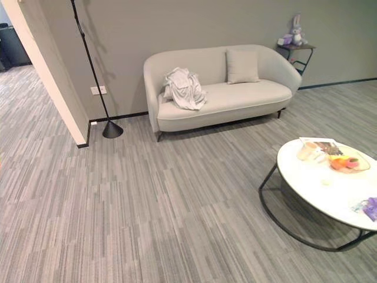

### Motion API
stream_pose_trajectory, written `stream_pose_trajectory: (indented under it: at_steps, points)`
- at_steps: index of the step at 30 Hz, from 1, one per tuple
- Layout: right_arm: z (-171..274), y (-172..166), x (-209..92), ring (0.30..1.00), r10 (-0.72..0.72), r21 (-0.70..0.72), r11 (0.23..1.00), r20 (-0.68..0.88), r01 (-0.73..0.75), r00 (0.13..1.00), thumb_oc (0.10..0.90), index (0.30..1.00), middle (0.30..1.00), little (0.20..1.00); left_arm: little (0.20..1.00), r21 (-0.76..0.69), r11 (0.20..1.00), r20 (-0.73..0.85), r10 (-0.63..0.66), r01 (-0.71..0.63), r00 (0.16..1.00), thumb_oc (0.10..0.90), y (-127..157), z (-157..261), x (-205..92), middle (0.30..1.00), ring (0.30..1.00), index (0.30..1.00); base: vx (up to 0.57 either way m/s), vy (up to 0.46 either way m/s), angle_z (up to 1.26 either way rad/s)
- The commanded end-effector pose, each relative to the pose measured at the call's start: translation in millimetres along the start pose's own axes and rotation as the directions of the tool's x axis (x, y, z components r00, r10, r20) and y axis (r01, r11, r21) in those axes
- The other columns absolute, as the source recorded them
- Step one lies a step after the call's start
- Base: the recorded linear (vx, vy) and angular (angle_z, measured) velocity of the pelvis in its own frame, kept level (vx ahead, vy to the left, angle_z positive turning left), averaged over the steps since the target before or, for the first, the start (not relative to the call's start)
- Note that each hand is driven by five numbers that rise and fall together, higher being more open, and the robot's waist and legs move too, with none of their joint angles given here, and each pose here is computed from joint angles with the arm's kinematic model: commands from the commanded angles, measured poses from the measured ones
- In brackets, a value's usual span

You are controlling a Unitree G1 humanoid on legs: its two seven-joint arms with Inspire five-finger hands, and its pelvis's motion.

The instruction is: Hang the clothes on the sofa on the clothes rack.

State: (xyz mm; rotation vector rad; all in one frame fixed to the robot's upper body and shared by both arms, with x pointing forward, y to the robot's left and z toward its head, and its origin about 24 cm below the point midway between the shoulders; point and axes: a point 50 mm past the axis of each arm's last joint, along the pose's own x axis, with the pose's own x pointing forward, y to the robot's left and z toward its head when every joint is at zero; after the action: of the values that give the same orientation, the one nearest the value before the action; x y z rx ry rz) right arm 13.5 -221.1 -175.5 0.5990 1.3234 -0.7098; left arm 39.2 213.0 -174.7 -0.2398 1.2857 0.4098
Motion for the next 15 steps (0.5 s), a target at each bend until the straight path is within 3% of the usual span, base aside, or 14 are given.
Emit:
stream_pose_trajectory:
  at_steps: [1, 9, 15]
  points:
    - [4.2, 16.4, 1.2, 0.900, 0.024, -0.050, 0.998, 0.006, -0.024, 1.000, 0.800, 0.900, 0.900, 0.900, 0.900, 0.060, 0.997, 0.067, -0.042, 0.038, 0.997, 0.800, -16.0, 19.0, 2.5, 0.900, 0.900, 0.900, 0.00, 0.000, 0.00]
    - [3.0, 15.4, 1.1, 0.900, 0.032, -0.214, 0.976, -0.006, -0.032, 0.999, 0.800, 0.900, 0.900, 0.900, 0.900, 0.166, 0.984, 0.032, -0.075, 0.068, 0.997, 0.800, -18.9, 12.4, 2.1, 0.900, 0.900, 0.900, 0.00, 0.005, -0.02]
    - [7.3, 21.7, 1.4, 0.900, 0.058, -0.483, 0.874, -0.013, -0.057, 0.998, 0.800, 0.900, 0.900, 0.900, 0.900, 0.308, 0.947, 0.012, -0.101, 0.093, 0.995, 0.800, -20.7, 10.5, 1.9, 0.900, 0.900, 0.900, -0.01, 0.033, -0.13]
